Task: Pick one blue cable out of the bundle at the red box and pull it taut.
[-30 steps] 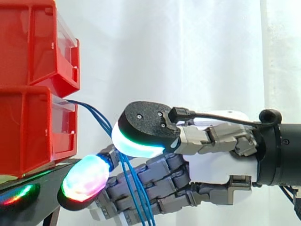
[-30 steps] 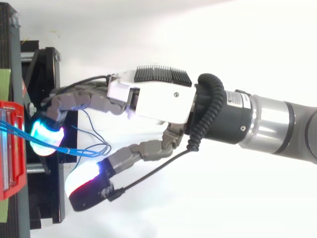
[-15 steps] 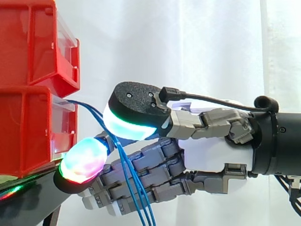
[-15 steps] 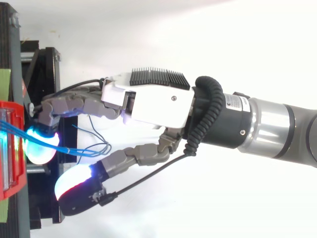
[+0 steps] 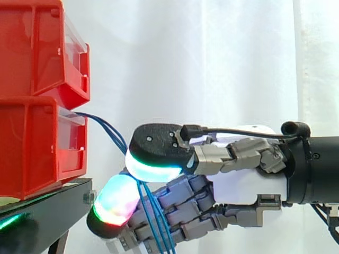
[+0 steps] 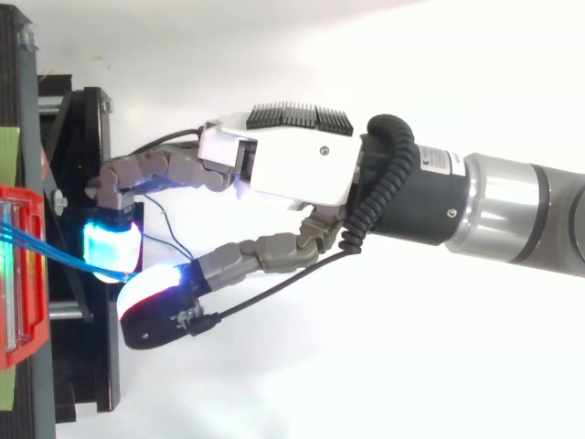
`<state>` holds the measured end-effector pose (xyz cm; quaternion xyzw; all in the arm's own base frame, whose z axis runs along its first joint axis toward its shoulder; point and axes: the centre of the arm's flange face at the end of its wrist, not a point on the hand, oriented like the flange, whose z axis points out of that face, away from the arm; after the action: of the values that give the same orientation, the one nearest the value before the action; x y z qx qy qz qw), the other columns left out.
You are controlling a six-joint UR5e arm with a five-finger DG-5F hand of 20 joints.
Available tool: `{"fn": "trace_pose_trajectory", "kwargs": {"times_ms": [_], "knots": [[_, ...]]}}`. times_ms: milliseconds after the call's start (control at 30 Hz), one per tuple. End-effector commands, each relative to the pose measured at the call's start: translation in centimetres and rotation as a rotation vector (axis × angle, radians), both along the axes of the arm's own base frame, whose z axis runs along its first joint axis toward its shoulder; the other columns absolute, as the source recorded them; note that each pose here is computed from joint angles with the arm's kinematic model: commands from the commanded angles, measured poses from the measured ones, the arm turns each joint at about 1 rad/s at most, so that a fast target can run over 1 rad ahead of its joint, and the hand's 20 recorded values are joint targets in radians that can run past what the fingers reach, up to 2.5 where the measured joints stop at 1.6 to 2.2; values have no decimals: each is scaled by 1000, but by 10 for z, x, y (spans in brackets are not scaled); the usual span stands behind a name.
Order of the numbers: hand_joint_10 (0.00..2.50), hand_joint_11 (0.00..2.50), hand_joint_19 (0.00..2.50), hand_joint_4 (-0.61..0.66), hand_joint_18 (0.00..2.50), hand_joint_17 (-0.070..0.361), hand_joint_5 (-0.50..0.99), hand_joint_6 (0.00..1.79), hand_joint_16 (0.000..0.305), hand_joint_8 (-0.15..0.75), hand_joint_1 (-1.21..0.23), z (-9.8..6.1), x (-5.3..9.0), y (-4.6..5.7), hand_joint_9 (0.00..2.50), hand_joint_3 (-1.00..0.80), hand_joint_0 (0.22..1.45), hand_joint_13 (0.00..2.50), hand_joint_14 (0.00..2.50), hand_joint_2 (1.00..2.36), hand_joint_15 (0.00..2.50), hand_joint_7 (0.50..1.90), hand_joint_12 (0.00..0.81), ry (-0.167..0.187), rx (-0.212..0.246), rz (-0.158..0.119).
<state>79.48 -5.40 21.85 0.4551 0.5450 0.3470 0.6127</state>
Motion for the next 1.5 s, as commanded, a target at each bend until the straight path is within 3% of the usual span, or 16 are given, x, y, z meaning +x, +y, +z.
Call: {"fn": "trace_pose_trajectory", "kwargs": {"times_ms": [0, 200, 367, 500, 633, 800, 1067, 1300, 1467], "knots": [[0, 12, 208, 199, 216, 116, -112, 659, 52, 317, -664, -1, -2, -1, 461, -371, 575, 300, 5, 1008, 134, 1012, 361, 18, -1, 2], [1, 30, 213, 200, 226, 116, -137, 763, 51, 315, -679, -1, -2, -1, 462, -337, 588, 303, 4, 1010, 139, 839, 359, 20, 0, 2], [0, 39, 222, 197, 242, 116, -139, 778, 51, 315, -680, -1, -4, -1, 467, -338, 590, 307, 3, 1011, 136, 827, 359, 34, -5, 4], [1, 53, 221, 196, 251, 115, -147, 809, 51, 317, -682, 11, -5, 1, 474, -336, 590, 315, 4, 1010, 144, 804, 362, 21, -6, 7], [0, 91, 198, 204, 283, 125, -162, 890, 55, 338, -691, 25, -7, 2, 481, -198, 592, 331, 3, 1012, 140, 795, 385, 11, -17, 9], [0, 114, 179, 178, 317, 137, -162, 942, 61, 365, -712, 38, -12, 3, 490, -100, 603, 336, 3, 1006, 141, 716, 413, 30, -40, 9], [2, 175, 169, 98, 322, 130, -164, 950, 58, 360, -772, 39, -14, 4, 531, -73, 633, 353, 3, 1010, 142, 756, 396, 39, -41, 11], [3, 222, 163, 36, 377, 118, -173, 954, 52, 340, -873, 48, -15, 5, 560, -134, 669, 395, 4, 1017, 152, 812, 369, 30, -40, 12], [4, 248, 161, 116, 409, 116, -168, 960, 51, 338, -927, 46, -15, 5, 604, -467, 702, 428, 5, 1002, 155, 768, 369, 31, -40, 12]]}}
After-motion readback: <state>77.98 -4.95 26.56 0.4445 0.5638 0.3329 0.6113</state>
